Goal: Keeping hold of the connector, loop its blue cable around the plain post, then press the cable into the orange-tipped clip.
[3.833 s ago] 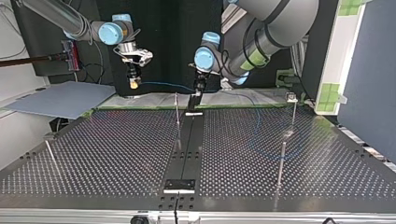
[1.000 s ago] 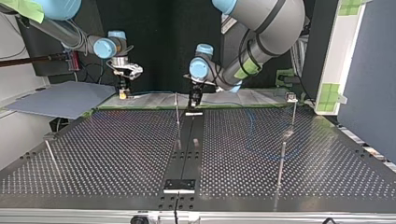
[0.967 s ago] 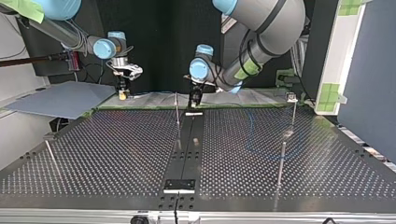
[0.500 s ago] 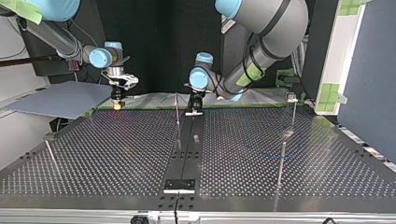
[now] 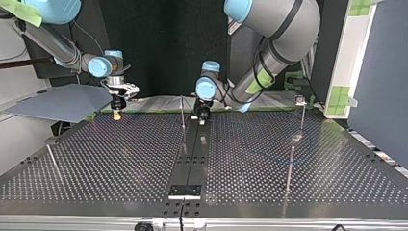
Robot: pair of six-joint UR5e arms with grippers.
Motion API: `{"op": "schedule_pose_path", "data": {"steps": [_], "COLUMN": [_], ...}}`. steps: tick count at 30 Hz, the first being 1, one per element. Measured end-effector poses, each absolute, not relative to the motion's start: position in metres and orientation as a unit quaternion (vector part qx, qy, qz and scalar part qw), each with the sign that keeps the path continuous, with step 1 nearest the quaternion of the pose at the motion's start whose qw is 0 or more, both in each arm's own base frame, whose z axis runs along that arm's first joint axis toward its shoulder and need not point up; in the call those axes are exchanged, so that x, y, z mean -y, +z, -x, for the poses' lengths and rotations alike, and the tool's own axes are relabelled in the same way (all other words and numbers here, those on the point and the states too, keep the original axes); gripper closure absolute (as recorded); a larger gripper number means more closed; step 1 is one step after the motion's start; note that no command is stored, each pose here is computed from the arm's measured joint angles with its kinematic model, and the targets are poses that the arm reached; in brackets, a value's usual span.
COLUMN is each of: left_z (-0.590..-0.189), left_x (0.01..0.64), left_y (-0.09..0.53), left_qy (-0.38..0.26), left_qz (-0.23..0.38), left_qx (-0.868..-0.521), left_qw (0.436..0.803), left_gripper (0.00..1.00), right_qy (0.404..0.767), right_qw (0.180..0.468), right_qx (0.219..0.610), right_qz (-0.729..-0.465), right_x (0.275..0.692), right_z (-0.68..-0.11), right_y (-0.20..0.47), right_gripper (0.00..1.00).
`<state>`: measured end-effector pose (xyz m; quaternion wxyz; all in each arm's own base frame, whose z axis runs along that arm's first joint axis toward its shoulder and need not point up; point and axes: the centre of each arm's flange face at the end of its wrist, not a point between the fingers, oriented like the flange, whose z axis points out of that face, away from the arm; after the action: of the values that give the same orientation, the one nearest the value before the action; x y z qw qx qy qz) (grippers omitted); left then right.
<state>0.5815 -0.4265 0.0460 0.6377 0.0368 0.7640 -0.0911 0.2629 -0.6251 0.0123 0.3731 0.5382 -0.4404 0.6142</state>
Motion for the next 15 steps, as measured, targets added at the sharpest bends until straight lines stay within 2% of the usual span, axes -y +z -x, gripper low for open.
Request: {"op": "schedule_pose_path", "data": {"steps": [15], "left_z": [-0.586], "left_x": [0.419], "left_y": [0.045], "left_qy": [-0.083], "left_qz": [-0.036], "left_qx": [-0.767], "left_qw": [0.635], "left_gripper": [0.98], "right_qy": [0.606], "right_qw": [0.367], "right_qx": [0.446], "right_qz": [-0.547], "right_x": [0.642], "right_z": [-0.263], "right_y": [0.002], "right_gripper": [1.0]}}
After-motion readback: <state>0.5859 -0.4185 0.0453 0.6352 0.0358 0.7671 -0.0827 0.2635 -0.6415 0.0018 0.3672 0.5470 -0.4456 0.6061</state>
